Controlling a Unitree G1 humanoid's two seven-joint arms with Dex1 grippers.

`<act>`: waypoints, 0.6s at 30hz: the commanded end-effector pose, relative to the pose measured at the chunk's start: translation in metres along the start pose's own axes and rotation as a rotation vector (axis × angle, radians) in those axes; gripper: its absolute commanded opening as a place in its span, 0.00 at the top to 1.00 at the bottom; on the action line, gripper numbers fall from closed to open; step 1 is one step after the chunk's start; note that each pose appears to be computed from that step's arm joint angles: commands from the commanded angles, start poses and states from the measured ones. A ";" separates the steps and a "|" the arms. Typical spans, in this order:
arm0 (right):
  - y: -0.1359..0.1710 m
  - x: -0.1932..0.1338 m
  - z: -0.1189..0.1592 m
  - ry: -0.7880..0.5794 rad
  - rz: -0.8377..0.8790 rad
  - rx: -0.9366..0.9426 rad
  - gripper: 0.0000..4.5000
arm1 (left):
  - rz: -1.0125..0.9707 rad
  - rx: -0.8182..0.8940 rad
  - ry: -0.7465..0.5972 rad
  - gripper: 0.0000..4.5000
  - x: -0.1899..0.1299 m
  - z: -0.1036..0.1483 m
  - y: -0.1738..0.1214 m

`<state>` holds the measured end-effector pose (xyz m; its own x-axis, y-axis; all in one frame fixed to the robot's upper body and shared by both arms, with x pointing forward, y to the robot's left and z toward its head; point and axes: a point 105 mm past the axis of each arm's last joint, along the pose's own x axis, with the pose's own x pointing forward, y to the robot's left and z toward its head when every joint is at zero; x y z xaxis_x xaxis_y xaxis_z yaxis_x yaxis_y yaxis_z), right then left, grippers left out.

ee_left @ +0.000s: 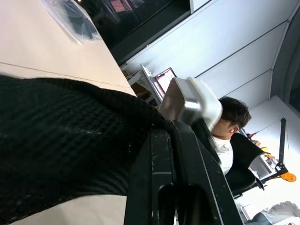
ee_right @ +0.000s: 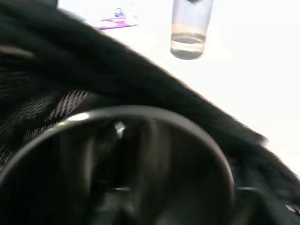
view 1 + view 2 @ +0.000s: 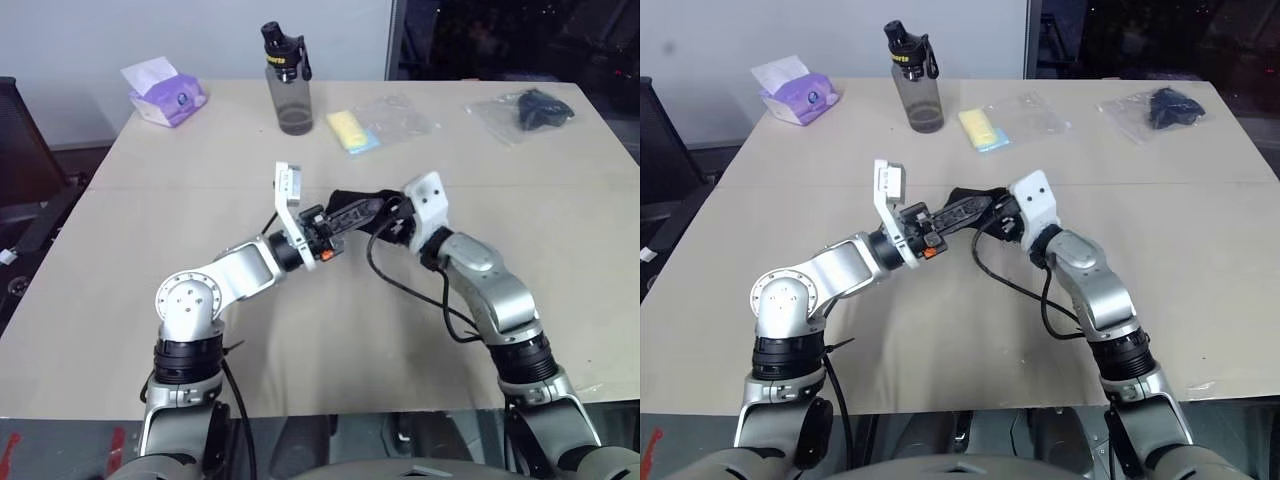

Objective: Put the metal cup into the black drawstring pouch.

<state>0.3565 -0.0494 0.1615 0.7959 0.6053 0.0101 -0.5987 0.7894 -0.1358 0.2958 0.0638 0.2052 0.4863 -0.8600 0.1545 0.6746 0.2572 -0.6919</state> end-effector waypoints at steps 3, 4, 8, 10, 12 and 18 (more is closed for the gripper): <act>-0.010 -0.003 0.000 -0.007 -0.047 0.003 0.99 | -0.097 0.051 -0.053 1.00 -0.004 0.013 -0.023; -0.010 -0.003 0.000 -0.008 -0.048 0.010 0.99 | -0.094 0.051 -0.052 1.00 -0.004 0.012 -0.022; -0.010 -0.005 0.000 -0.014 -0.049 0.043 0.99 | -0.081 0.055 -0.054 1.00 -0.005 0.012 -0.019; -0.011 -0.006 0.001 -0.025 -0.043 0.072 0.99 | -0.068 0.062 -0.057 1.00 -0.006 0.012 -0.016; -0.017 -0.009 0.002 -0.038 -0.061 0.139 0.99 | -0.057 0.068 -0.057 1.00 -0.008 0.012 -0.013; -0.034 -0.014 0.001 -0.043 -0.134 0.301 0.99 | -0.056 0.074 -0.048 1.00 -0.015 0.012 -0.010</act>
<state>0.3571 -0.0571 0.1595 0.8034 0.5947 0.0291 -0.5939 0.7971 0.1085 0.2946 0.0711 0.1973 0.4878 -0.8605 0.1471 0.6774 0.2669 -0.6855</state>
